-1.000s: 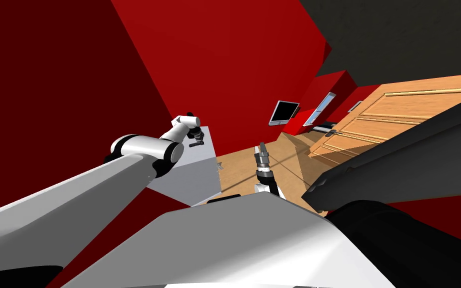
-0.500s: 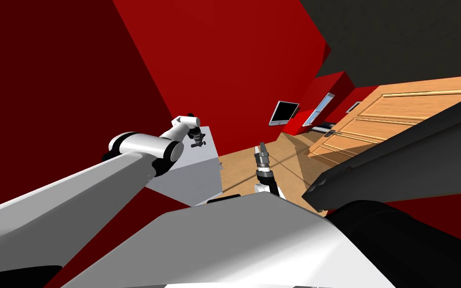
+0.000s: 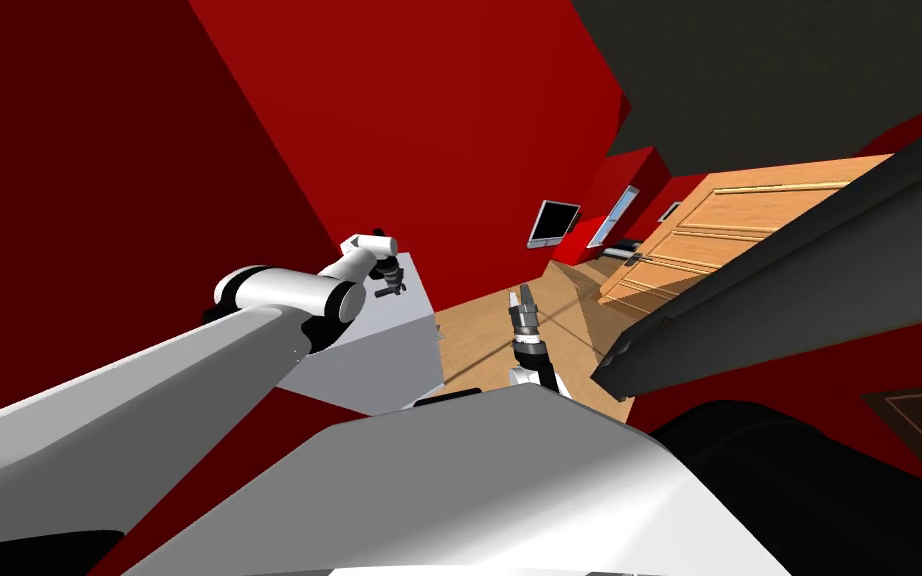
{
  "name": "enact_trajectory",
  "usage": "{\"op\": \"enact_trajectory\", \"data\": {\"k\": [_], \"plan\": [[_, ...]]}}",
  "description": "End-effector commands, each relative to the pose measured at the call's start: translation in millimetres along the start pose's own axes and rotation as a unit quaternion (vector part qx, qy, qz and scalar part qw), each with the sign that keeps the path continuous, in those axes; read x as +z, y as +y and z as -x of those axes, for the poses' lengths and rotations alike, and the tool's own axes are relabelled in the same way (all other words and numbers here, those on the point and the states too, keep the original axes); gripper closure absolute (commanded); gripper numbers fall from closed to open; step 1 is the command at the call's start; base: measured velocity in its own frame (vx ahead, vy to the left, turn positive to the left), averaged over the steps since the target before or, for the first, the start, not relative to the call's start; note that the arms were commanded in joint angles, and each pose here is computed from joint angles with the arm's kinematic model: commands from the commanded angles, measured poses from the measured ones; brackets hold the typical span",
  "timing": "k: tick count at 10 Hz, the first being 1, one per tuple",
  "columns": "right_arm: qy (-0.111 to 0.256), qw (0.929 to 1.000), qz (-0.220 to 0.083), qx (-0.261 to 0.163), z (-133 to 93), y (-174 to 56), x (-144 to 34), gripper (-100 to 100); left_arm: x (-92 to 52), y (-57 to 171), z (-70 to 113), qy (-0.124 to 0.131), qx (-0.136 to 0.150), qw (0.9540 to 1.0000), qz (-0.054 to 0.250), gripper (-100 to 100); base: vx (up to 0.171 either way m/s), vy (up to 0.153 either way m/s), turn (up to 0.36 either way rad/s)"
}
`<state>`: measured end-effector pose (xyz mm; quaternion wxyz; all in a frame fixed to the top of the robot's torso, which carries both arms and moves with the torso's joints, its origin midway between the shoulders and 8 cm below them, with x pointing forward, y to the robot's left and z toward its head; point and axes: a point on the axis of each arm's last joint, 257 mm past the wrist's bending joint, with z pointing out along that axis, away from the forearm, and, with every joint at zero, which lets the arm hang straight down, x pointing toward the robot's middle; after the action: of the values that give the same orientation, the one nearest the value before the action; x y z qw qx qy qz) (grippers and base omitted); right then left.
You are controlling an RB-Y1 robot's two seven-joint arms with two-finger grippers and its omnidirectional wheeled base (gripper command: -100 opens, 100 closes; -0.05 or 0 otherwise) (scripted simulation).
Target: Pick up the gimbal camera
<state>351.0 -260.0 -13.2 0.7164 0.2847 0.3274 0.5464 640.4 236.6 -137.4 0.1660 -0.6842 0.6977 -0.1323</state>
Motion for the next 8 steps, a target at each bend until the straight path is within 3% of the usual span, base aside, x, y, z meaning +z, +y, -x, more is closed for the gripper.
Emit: {"op": "enact_trajectory", "data": {"k": [1,3,4,5,8], "plan": [[0.000,1.0000,0.000,0.000,0,0,0.0,0,6.0,3,10.5,-0.009,-0.019,0.9998,0.000,-100,-0.049,0.110,-0.223],[0.000,1.0000,0.000,0.000,0,0,0.0,0,12.2,6,22.1,-0.018,-0.039,0.9991,0.001,-100,-0.036,0.081,-0.227],[0.000,1.0000,0.000,0.000,0,0,0.0,0,8.8,5,17.1,-0.015,-0.031,0.9994,0.001,-100,-0.016,0.036,-0.051],[0.000,1.0000,0.000,0.000,0,0,-0.1,0,9.0,5,17.6,-0.015,-0.033,0.9993,0.001,100,-0.003,0.007,0.010],[0.000,1.0000,0.000,0.000,0,0,-0.1,0,9.3,5,18.3,-0.015,-0.035,0.9993,0.002,100,-0.001,0.001,0.003]]}}
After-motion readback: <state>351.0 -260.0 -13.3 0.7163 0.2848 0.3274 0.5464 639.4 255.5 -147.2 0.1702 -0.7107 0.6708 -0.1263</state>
